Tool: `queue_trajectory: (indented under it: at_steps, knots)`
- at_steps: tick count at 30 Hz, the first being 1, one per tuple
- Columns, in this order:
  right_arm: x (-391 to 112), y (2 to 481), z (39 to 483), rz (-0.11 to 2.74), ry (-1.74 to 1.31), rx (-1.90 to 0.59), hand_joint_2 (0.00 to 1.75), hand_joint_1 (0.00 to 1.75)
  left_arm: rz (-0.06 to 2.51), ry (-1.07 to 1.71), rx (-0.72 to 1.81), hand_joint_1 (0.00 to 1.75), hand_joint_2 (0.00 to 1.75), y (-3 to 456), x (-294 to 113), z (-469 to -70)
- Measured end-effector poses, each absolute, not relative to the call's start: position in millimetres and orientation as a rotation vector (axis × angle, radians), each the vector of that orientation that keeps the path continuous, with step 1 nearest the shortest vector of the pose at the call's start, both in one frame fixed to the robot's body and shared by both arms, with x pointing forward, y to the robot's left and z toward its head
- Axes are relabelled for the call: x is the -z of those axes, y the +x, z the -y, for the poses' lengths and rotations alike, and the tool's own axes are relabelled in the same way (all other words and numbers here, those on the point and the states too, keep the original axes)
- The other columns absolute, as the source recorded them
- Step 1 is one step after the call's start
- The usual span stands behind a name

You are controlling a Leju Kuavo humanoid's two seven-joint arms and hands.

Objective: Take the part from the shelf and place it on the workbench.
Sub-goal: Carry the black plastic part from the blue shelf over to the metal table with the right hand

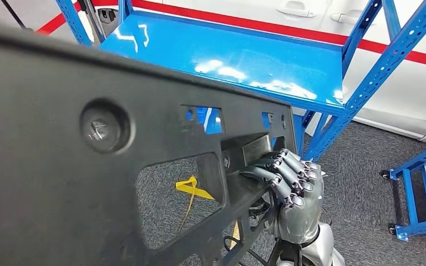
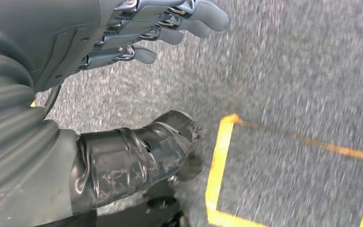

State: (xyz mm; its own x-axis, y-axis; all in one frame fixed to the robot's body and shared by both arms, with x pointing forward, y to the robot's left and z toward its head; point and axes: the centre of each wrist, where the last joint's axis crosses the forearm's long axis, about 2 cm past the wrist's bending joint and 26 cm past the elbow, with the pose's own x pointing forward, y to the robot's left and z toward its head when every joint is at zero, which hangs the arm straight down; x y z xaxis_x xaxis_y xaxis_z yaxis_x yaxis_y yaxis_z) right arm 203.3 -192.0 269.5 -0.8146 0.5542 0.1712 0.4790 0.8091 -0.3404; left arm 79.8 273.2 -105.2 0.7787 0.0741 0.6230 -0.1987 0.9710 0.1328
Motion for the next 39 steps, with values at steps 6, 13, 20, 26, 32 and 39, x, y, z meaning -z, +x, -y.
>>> queue_trajectory:
  at_steps: [6, 13, 20, 26, 32, 39]
  knots:
    - [-273, 200, 195, 2.732, -0.808, -0.379, 1.75, 1.75, 0.662, 0.177, -0.122, 0.0, 1.75, 79, 105, -273]
    - [-269, 197, 196, 2.709, -0.818, -0.379, 1.75, 1.75, 0.647, 0.163, -0.078, 0.0, 1.75, 77, 106, -276]
    - [-266, 190, 202, 2.689, -0.8, -0.349, 1.75, 1.75, 0.636, 0.155, -0.035, 0.0, 1.75, 79, 106, -285]
    - [-264, 186, 207, 2.679, -0.759, -0.318, 1.75, 1.75, 0.625, 0.158, -0.017, 0.0, 1.75, 78, 106, -290]
    - [-263, 184, 208, 2.674, -0.749, -0.308, 1.75, 1.75, 0.62, 0.155, -0.013, 0.0, 1.75, 77, 106, -293]
    - [-263, 183, 212, 2.682, -0.694, -0.264, 1.75, 1.75, 0.603, 0.16, -0.007, 0.0, 1.75, 74, 107, -308]
